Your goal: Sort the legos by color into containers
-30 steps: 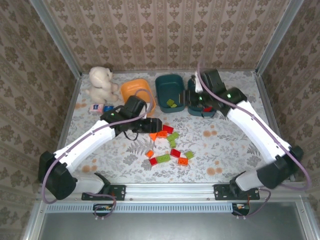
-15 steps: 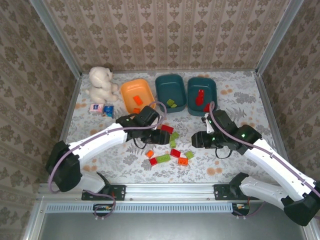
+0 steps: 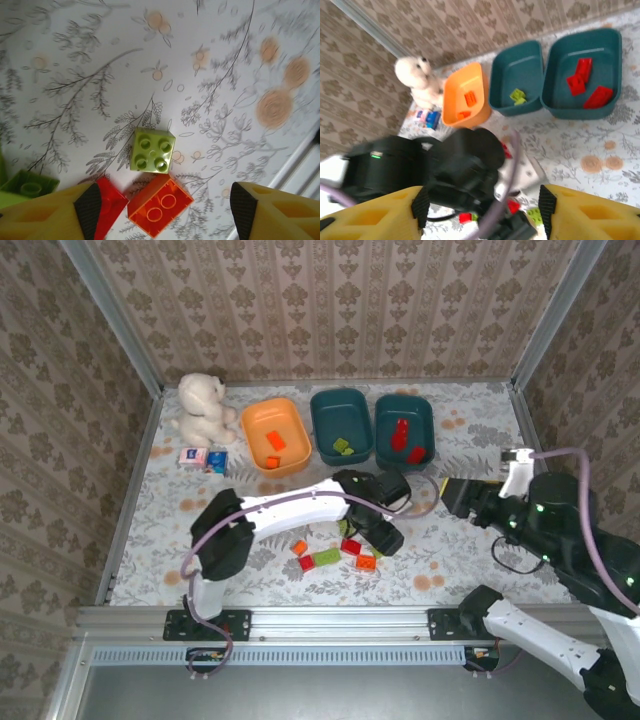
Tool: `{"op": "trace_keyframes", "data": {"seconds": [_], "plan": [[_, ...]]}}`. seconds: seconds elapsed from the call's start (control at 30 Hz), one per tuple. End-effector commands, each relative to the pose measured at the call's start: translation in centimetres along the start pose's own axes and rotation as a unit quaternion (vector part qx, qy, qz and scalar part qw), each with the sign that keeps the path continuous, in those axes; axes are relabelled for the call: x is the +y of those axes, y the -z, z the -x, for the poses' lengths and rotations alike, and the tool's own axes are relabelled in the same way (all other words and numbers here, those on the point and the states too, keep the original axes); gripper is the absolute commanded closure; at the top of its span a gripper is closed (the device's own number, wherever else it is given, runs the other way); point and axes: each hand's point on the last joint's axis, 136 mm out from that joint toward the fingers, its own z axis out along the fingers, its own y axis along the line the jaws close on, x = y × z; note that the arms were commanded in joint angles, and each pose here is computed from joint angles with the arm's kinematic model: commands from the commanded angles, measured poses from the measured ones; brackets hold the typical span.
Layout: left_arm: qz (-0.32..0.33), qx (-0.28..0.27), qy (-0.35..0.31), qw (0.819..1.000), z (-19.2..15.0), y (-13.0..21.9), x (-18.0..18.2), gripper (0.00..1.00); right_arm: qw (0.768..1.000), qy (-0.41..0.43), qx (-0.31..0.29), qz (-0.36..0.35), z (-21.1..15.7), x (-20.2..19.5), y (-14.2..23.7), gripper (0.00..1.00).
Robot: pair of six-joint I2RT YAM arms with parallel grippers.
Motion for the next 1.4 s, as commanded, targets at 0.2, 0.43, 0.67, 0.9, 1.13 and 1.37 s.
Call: {"op": "trace_keyframes", "data": {"seconds": [0.2,0.43,0.67,0.9,1.13,1.37], "plan": [[0.046,0.07,-0.069,0.994,-1.0,-3.8,0.6,0.27,0.999,-0.026,0.0,-0.033,-0.1,-1.5,1.8,0.35],[0.062,0.089,-0.069,0.992,-1.6,-5.5,1.5,0.27,0.999,-0.023,0.009,-0.034,-0.3,-1.4,1.5,0.35],[0.073,0.089,-0.061,0.991,-1.7,-6.5,1.9,0.47,0.999,-0.013,0.018,-0.032,-0.4,-1.0,0.6,0.34],[0.086,0.091,-0.061,0.99,-1.9,-6.8,2.4,0.45,0.999,-0.014,0.021,-0.033,-0.5,-1.0,0.0,0.34],[0.105,0.058,-0.05,0.992,-0.6,-5.3,3.1,0.67,0.999,-0.013,0.021,-0.027,-0.3,-0.6,-0.3,0.35],[0.107,-0.073,0.062,0.99,5.3,3.6,8.0,0.67,0.999,0.002,0.027,-0.025,-0.1,-0.1,-1.0,0.35]]}}
